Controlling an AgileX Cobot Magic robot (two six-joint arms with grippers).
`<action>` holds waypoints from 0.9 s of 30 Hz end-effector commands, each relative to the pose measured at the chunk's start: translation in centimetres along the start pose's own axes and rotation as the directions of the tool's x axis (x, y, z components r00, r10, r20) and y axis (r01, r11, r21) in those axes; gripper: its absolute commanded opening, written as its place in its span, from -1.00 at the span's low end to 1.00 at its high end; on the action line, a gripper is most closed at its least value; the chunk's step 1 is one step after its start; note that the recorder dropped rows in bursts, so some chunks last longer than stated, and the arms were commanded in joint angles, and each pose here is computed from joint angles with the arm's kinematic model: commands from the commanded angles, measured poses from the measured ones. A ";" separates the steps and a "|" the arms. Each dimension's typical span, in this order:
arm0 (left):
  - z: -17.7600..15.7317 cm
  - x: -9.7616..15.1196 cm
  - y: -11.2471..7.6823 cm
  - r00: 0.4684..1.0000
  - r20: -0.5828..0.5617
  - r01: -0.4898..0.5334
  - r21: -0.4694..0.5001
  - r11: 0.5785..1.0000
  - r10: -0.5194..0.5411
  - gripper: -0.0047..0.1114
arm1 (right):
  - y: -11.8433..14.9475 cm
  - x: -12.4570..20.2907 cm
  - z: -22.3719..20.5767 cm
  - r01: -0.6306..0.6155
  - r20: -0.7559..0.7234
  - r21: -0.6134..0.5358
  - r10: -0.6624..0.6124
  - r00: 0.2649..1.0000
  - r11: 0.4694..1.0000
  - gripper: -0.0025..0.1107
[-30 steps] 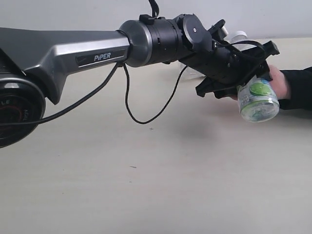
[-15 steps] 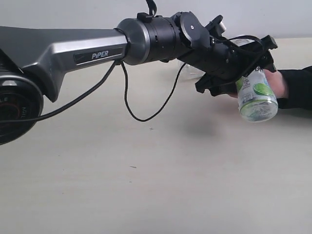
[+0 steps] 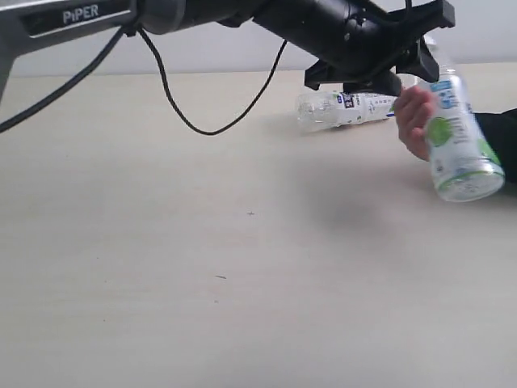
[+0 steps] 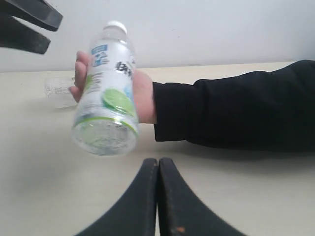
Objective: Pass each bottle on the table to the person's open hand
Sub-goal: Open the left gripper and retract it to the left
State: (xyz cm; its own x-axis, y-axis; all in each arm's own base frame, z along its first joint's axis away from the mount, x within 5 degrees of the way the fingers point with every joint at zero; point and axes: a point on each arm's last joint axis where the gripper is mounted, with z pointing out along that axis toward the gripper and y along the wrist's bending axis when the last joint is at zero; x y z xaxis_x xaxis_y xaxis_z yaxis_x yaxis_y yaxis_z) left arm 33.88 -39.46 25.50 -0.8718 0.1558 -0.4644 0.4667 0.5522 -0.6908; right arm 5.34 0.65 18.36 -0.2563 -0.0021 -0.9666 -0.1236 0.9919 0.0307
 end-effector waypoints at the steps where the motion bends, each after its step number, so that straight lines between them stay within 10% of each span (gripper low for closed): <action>1: -2.2 -0.4 -1.2 0.995 -0.019 -0.094 -0.006 0.996 0.094 -0.88 | 0.0 0.1 0.0 0.002 0.007 0.004 -0.002 1.000 1.000 -0.95; 9: -4.6 -0.3 -1.4 0.975 -0.066 -0.218 -0.077 0.973 0.213 -0.92 | 0.0 0.1 0.0 0.002 0.007 0.004 -0.002 1.000 1.000 -0.95; 27: -16.5 6.5 1.4 0.852 0.256 -0.350 -0.368 0.861 0.456 -0.92 | 0.0 0.1 0.0 0.002 0.007 0.004 -0.002 1.000 1.000 -0.95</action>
State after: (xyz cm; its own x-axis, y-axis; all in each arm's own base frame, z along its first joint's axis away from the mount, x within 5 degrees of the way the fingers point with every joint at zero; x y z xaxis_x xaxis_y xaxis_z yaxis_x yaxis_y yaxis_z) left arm 27.17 -25.94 30.69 -0.5190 0.2150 -0.8273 0.6807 0.6893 -0.2480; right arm 5.34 0.65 18.36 -0.2563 -0.0021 -0.9666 -0.1236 0.9919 0.0307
